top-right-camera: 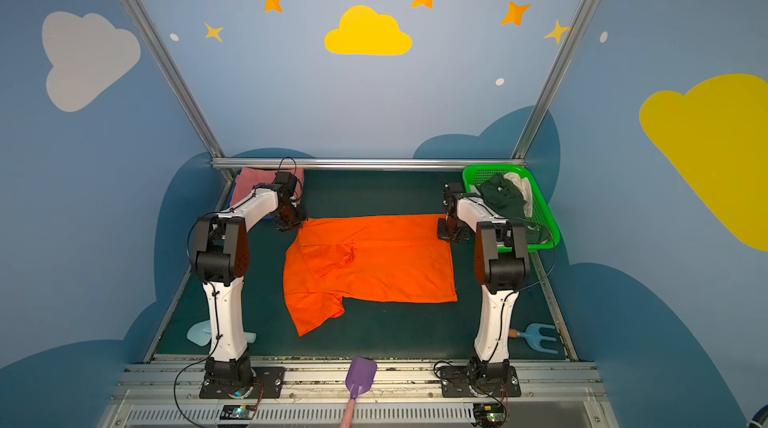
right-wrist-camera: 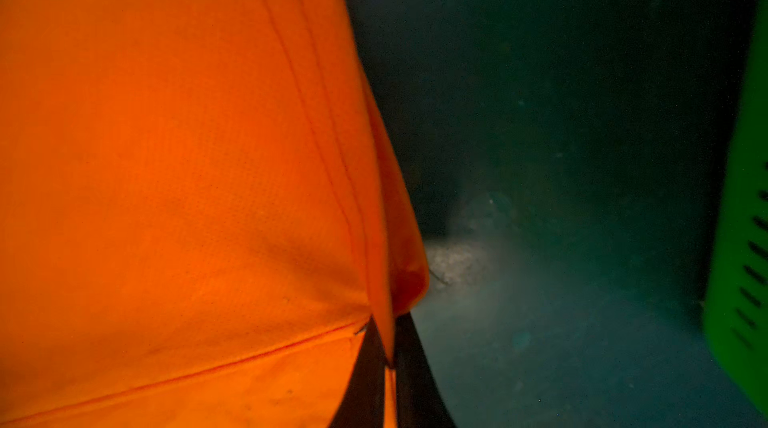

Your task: Fold and stack the t-shirts

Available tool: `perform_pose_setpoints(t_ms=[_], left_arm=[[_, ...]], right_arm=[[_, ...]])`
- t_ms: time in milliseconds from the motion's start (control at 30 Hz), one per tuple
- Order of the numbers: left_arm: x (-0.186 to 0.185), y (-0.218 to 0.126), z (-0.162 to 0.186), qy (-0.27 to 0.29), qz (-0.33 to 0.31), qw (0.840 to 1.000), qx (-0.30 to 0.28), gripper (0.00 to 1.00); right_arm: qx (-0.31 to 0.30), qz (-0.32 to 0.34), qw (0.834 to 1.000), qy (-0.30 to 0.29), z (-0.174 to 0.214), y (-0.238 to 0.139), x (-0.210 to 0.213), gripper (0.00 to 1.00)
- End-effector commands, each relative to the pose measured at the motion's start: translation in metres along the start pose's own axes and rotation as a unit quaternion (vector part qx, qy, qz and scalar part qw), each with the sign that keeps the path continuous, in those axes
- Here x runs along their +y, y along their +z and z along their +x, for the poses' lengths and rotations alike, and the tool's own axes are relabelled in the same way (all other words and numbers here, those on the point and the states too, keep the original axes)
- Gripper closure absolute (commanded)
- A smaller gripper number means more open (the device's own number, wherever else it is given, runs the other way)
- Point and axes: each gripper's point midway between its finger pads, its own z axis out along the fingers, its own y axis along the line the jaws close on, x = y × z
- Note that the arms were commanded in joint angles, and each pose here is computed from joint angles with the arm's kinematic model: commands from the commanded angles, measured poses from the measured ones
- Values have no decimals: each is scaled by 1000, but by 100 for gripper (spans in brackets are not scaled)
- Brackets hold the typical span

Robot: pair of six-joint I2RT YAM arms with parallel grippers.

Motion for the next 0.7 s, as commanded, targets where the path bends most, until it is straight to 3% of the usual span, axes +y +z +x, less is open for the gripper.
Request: perform_pose_setpoints(t_ms=[0,100,133,167,200,333,467,567,667], left_arm=[[9,1,-8,2,-15,1000,-1,95],[10,1,-11,2,-15,1000,0,95],[9,1,-12,3,-13,1000,1,95],[8,0,-12,2,-12,1000,1,94],[8,-1,-13,2,-10,1000,0,86],[2,-11,-18,3,2,1000,-8,48],[-2,-34,-26,6,9,999,-32,25],[-5,-55,-30,4,15,998,-55,21],[-15,-70,-24,2,32,997,-71,23]], right_arm=[[-1,18,1000,1,-4,-5,-11,95],[4,18,1000,1,-3,-4,-13,98],[5,16,1000,0,-3,-5,-12,93],[6,13,1000,-1,-2,-6,-11,76],[5,8,1000,-2,-3,-9,-10,67],[-16,-8,1000,-3,-8,-31,-5,48],[-57,-24,998,-4,-17,-67,1,43],[-89,-47,995,-8,-21,-94,12,41],[-112,-97,989,-16,-22,-109,38,41]])
